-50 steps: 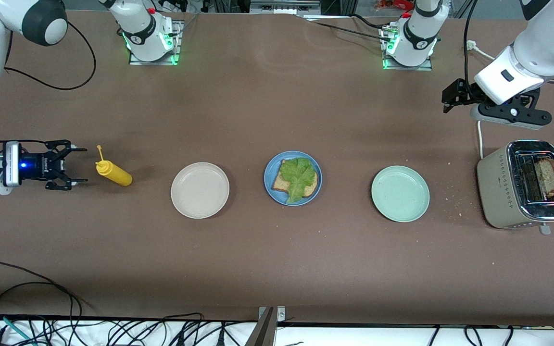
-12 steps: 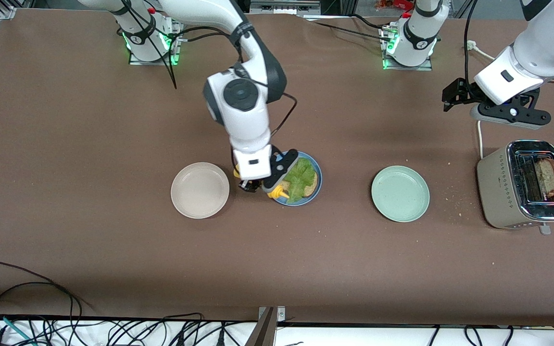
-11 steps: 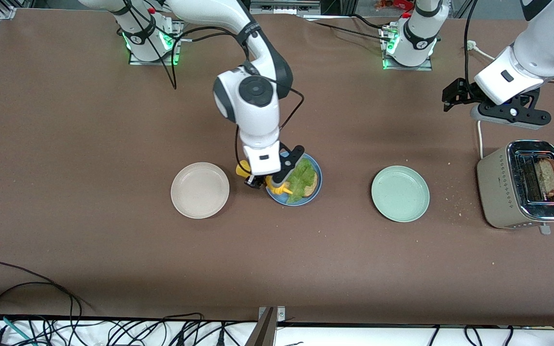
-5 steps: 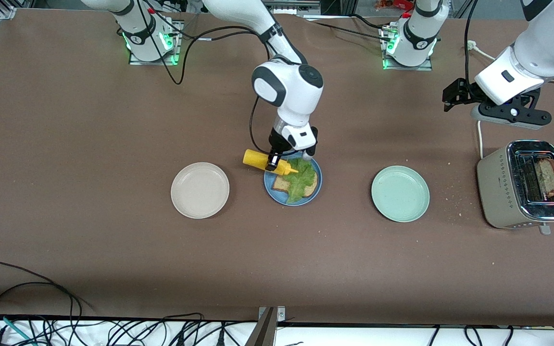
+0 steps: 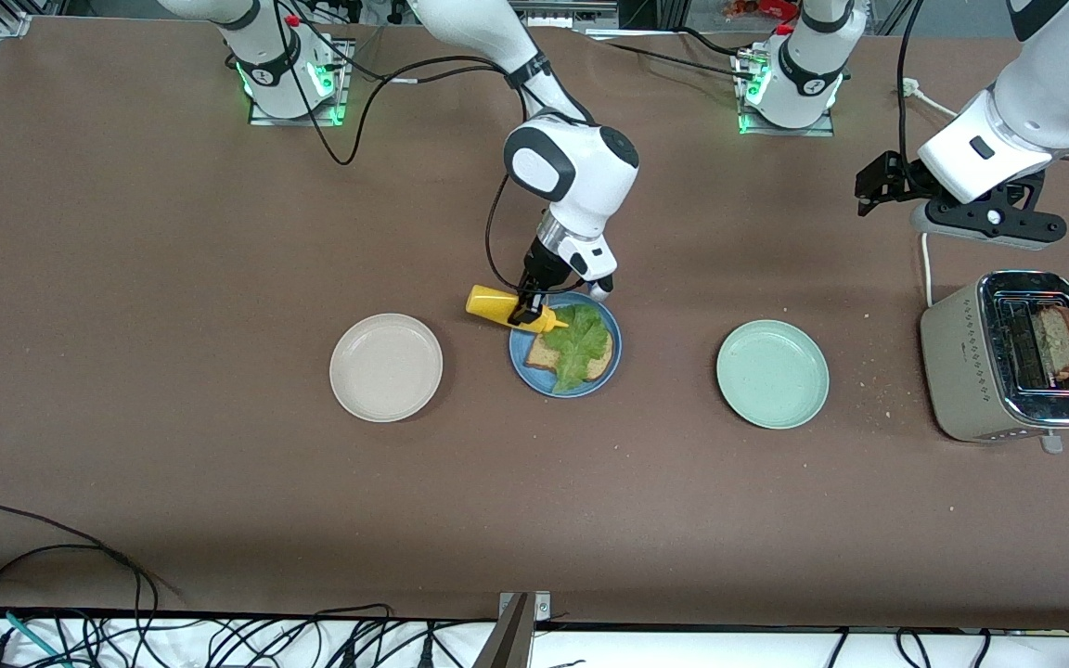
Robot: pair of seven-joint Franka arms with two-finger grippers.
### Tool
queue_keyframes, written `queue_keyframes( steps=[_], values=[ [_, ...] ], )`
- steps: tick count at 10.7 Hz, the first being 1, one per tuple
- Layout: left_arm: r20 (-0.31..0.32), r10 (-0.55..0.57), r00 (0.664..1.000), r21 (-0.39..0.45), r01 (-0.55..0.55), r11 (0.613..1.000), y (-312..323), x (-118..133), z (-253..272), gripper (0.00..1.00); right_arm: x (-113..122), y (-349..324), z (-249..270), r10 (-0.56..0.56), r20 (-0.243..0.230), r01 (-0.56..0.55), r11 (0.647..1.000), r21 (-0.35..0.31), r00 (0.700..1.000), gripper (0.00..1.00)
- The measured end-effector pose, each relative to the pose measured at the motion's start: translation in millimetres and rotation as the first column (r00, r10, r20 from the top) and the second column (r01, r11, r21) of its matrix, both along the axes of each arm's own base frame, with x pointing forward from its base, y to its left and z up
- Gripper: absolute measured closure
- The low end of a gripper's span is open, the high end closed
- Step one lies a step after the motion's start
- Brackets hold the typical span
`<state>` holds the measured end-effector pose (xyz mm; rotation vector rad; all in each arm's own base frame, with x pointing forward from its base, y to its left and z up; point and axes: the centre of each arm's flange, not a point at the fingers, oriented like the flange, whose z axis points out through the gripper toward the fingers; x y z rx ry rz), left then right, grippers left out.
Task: Make sandwich in blue plate with both arms
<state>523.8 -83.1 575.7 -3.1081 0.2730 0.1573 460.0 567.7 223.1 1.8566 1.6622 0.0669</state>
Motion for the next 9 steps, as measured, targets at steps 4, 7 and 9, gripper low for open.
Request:
queue_keyframes(
  steps=[4,7,9],
  values=[
    [-0.003,0.078,0.997,-0.001,-0.078,0.997,43,6,-2,0.0,3,-3,5,0.002,0.012,-0.002,1.0,-0.016,1.0,0.93],
    [-0.042,0.188,0.981,-0.008,-0.189,0.982,134,28,-26,0.0,22,-16,54,-0.021,0.021,0.022,0.999,-0.05,1.0,0.93],
    [-0.076,0.196,0.978,0.04,-0.194,0.98,190,45,-55,0.0,41,-43,131,-0.058,-0.005,0.058,0.998,-0.026,0.998,0.93]
  ],
)
